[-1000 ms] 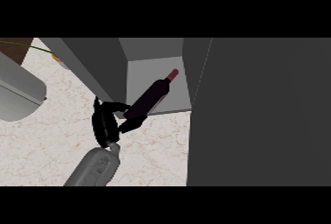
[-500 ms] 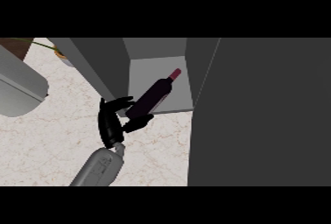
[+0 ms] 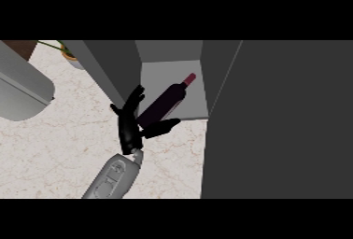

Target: Pick up the wine, place it into the cabinet and close the cabinet

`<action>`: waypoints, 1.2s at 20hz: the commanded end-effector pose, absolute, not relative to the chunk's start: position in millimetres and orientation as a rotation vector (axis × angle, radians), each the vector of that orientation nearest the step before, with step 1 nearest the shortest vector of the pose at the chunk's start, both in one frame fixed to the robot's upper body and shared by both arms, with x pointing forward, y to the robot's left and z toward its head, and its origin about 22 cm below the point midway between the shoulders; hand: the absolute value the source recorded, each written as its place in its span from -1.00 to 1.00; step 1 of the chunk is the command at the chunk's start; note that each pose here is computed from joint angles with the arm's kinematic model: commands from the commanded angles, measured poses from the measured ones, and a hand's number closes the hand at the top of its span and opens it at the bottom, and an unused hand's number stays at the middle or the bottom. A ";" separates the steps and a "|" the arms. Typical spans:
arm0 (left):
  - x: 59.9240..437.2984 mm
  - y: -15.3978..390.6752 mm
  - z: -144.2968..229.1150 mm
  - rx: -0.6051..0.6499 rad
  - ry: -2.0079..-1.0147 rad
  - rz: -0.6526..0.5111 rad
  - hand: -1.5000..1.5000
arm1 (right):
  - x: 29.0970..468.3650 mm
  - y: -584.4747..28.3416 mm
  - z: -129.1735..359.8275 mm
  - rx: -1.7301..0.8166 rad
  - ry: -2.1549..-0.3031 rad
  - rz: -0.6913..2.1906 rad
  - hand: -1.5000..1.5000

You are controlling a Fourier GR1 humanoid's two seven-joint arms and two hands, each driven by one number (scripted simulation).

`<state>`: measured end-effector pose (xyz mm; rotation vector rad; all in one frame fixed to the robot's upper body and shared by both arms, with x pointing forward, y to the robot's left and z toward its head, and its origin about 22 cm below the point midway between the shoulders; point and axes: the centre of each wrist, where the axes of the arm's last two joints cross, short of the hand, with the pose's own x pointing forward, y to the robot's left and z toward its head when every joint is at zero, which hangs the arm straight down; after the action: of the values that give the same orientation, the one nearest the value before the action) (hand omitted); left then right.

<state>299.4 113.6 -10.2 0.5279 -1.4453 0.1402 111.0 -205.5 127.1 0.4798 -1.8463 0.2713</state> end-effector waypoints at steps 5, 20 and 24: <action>309.1 85.1 59.6 0.221 -1.851 0.042 -1.00 | 99.9 -203.8 142.4 0.463 -1.873 0.235 -1.00; 239.0 140.9 44.3 -0.039 -1.894 -0.001 -1.00 | 81.2 -220.9 153.1 0.328 -1.855 0.268 -1.00; 233.2 169.1 56.1 0.005 -1.900 0.033 -1.00 | 83.6 -219.1 163.6 0.331 -1.865 0.283 -1.00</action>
<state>243.3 147.2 49.7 -0.0067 -1.8821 0.0299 102.1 -214.1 136.3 0.3262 -1.8163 0.2610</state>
